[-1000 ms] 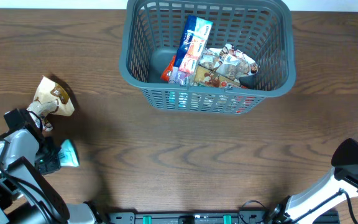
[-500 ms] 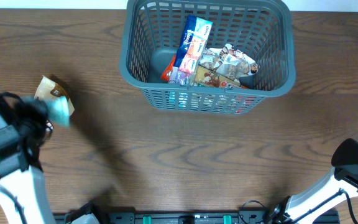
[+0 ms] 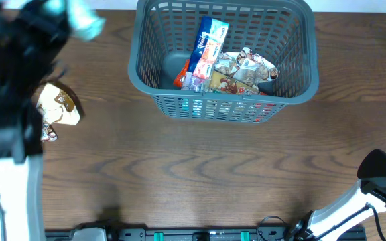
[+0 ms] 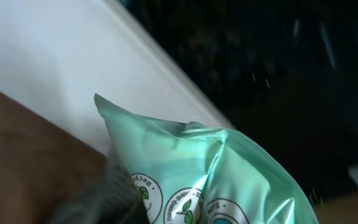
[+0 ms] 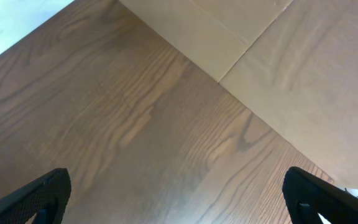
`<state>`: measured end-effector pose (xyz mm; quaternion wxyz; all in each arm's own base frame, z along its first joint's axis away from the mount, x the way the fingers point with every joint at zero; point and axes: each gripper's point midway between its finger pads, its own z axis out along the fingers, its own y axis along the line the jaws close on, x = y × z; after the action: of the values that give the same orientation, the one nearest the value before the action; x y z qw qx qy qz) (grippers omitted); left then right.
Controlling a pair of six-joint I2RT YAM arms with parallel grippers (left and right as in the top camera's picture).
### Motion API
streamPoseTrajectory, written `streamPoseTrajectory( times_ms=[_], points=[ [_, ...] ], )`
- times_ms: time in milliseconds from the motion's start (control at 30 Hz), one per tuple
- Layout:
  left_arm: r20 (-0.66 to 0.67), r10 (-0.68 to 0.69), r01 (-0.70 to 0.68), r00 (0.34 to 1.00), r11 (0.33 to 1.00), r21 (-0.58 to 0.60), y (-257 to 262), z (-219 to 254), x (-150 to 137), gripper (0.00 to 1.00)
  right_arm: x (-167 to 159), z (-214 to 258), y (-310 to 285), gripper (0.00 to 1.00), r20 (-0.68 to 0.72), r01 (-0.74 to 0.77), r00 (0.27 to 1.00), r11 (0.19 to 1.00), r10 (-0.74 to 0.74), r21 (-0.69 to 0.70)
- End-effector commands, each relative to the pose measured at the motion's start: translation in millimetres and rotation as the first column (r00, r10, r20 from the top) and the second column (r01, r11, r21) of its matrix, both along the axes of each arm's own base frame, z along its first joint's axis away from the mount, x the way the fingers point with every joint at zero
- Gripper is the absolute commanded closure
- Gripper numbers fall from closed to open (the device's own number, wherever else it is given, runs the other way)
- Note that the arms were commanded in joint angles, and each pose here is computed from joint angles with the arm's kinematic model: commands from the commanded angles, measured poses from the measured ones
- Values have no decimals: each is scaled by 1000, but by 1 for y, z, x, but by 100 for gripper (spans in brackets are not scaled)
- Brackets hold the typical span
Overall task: Pack container
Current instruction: 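Carry the wipes pack over the basket and drop it inside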
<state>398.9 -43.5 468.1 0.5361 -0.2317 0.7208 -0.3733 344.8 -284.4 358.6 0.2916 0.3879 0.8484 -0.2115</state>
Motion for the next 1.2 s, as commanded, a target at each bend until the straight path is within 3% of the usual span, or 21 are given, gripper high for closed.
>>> streamPoseTrajectory(
  times_ms=[0,200,400,900,967,1000,1033,1167],
  points=[
    [-62,-169,173,984,983,59,-57,-28,35,94,-1,-5,-4,1,-9,17,1000,1000,-17,9],
    [-171,-340,365,924,920,140,-136,-78,67,94,-1,-5,-4,1,-9,17,1000,1000,-17,9],
    [-275,-409,464,870,868,178,-173,-120,64,94,-1,-5,-4,1,-9,17,1000,1000,-17,9],
    [-477,-283,469,832,818,334,-160,-173,38,94,-1,-5,-4,1,-9,17,1000,1000,-17,9],
    [-485,-272,467,831,814,344,-158,-175,38,88,-1,-5,-4,1,-9,17,1000,1000,-17,9],
    [-487,-268,466,831,814,347,-157,-175,38,78,-1,-5,-4,1,-9,17,1000,1000,-17,9],
    [-485,-270,468,832,811,351,-157,-175,38,74,-1,-5,-4,1,-9,17,1000,1000,-17,9],
    [-484,-272,471,832,807,356,-157,-175,38,73,-1,-5,-4,1,-9,17,1000,1000,-17,9]
  ],
)
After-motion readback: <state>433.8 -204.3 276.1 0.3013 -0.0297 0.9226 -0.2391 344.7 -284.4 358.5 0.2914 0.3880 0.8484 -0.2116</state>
